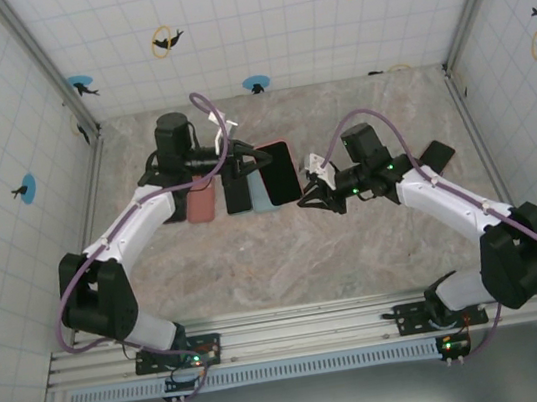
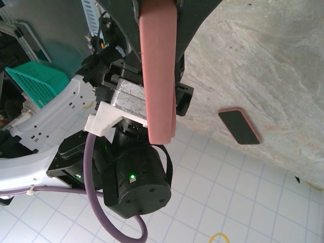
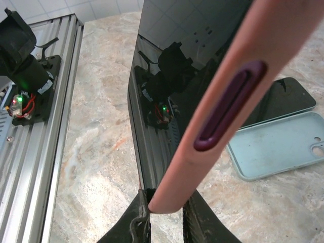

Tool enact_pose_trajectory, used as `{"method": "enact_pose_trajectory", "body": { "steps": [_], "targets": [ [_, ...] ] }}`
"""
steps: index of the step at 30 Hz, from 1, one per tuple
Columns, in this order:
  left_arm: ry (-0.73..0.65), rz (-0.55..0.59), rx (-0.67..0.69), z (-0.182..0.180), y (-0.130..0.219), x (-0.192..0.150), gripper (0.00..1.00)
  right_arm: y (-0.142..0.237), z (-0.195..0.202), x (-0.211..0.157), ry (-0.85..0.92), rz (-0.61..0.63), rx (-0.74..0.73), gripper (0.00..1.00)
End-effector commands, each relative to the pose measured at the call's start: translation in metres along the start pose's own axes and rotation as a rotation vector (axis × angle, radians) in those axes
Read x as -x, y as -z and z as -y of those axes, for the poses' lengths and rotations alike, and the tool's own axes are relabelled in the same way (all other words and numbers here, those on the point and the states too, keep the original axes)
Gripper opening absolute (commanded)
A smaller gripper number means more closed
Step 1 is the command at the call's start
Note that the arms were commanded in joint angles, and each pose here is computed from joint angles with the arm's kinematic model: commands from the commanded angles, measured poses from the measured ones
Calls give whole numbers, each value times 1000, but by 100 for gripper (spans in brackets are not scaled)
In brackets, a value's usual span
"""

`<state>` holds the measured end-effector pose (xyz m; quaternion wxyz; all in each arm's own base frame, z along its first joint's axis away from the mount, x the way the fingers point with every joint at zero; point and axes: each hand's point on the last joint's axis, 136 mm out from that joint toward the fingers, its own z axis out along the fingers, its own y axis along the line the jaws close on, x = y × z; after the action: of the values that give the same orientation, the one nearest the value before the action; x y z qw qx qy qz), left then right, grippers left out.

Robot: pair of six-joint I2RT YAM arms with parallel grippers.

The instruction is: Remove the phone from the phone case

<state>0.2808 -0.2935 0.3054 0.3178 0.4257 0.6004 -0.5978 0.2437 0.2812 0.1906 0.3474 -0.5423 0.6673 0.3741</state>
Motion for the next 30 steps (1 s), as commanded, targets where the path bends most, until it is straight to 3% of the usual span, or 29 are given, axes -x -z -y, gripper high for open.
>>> {"method": "enact_pose_trajectory", "body": {
  "steps": [1,30],
  "targets": [
    [-33,-4,-79,26,2,3,0,6,6,29,21,104,0,20],
    [-28,-5,-72,23,2,-1,0,1,-22,21,36,63,111,26]
  ]
}}
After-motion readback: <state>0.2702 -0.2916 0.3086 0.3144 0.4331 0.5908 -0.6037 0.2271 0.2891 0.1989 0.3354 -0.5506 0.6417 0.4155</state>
